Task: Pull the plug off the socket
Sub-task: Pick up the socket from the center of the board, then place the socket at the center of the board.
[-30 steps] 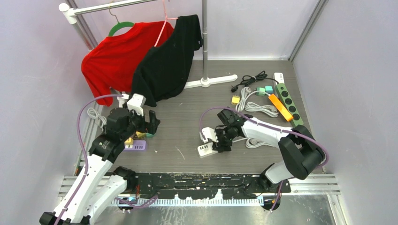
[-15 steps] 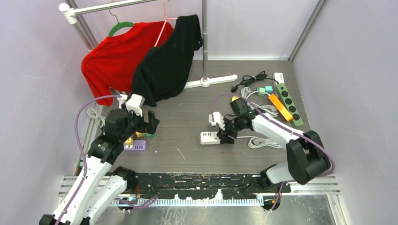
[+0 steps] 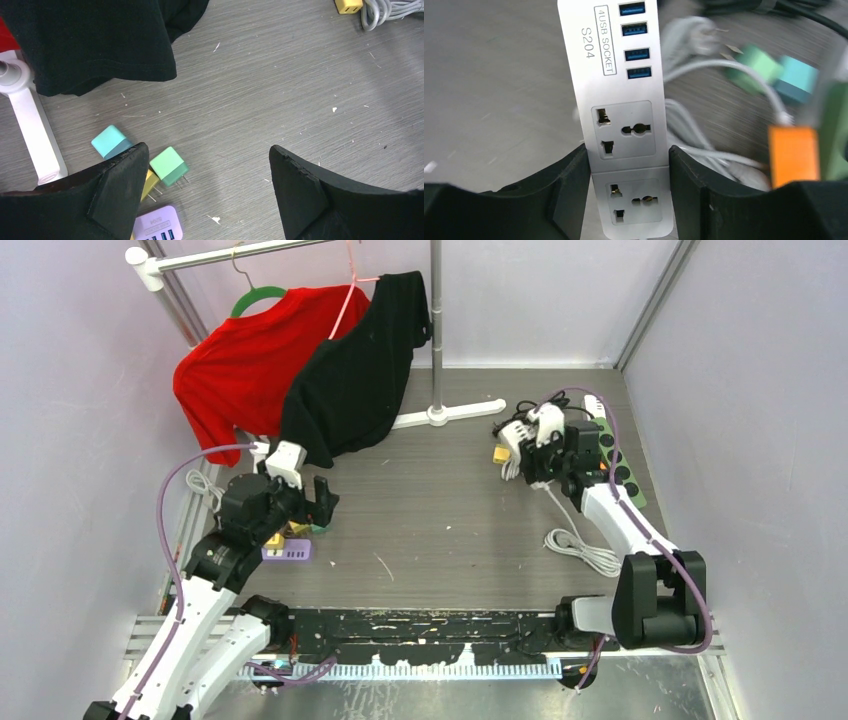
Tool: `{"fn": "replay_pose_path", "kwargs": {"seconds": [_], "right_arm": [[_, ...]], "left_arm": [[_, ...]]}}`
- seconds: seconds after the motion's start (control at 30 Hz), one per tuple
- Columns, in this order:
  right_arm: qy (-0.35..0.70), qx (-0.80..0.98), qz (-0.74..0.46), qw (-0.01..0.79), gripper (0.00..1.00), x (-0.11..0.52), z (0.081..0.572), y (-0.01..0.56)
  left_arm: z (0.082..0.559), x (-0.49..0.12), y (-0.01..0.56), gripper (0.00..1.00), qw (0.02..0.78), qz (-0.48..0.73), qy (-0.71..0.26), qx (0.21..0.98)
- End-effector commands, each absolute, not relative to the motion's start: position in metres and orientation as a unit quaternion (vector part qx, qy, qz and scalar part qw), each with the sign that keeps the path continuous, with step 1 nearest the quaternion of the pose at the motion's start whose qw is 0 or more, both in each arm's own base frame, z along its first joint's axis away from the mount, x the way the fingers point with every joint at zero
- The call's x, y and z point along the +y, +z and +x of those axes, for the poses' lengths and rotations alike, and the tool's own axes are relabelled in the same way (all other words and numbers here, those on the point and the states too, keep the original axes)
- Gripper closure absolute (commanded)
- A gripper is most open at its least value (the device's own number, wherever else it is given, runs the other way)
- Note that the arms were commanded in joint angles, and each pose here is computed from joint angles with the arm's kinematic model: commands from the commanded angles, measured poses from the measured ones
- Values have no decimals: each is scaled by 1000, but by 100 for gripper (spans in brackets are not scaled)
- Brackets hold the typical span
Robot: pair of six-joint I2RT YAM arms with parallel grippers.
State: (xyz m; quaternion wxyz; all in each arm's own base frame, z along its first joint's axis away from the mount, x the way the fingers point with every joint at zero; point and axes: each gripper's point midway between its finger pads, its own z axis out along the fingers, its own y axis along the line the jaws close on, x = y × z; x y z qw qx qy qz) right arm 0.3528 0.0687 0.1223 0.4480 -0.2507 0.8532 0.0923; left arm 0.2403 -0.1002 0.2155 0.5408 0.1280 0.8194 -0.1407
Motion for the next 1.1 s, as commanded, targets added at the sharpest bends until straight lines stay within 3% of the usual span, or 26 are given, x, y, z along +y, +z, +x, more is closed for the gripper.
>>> {"fn": "replay_pose_path", "kwargs": {"seconds": [0.0, 0.33, 0.4, 0.53, 0.6, 0.7, 0.9, 0.97, 1.0, 1.07], "right_arm": [[-40, 824, -44, 563, 93, 2, 406, 170], [-74, 855, -23, 513, 84, -27, 459, 151], [-71, 859, -26, 506, 76, -25, 463, 146], [-60, 868, -28, 491, 40, -21, 462, 138], [-56, 871, -28, 487, 27, -20, 460, 134], [-39, 870, -27, 490, 14, -16, 456, 139], [14, 854, -38, 519, 10, 5, 440, 187], [78, 853, -72, 511, 7, 30, 424, 206], [118, 850, -97, 504, 1, 46, 412, 217], [216, 831, -154, 490, 0, 84, 378, 241]], "left_arm": [[243, -104, 232, 11, 567, 137, -150, 798], [241, -106, 232, 11, 567, 139, -157, 796], [241, -106, 232, 12, 569, 140, -157, 795], [241, -107, 233, 11, 570, 141, -158, 794], [241, -107, 233, 12, 569, 141, -158, 795], [241, -107, 231, 12, 567, 140, -158, 796], [242, -106, 230, 12, 566, 139, -154, 798], [242, -106, 228, 12, 564, 139, -154, 799], [243, -106, 228, 12, 562, 140, -155, 800], [242, -108, 227, 12, 560, 141, -158, 801]]}}
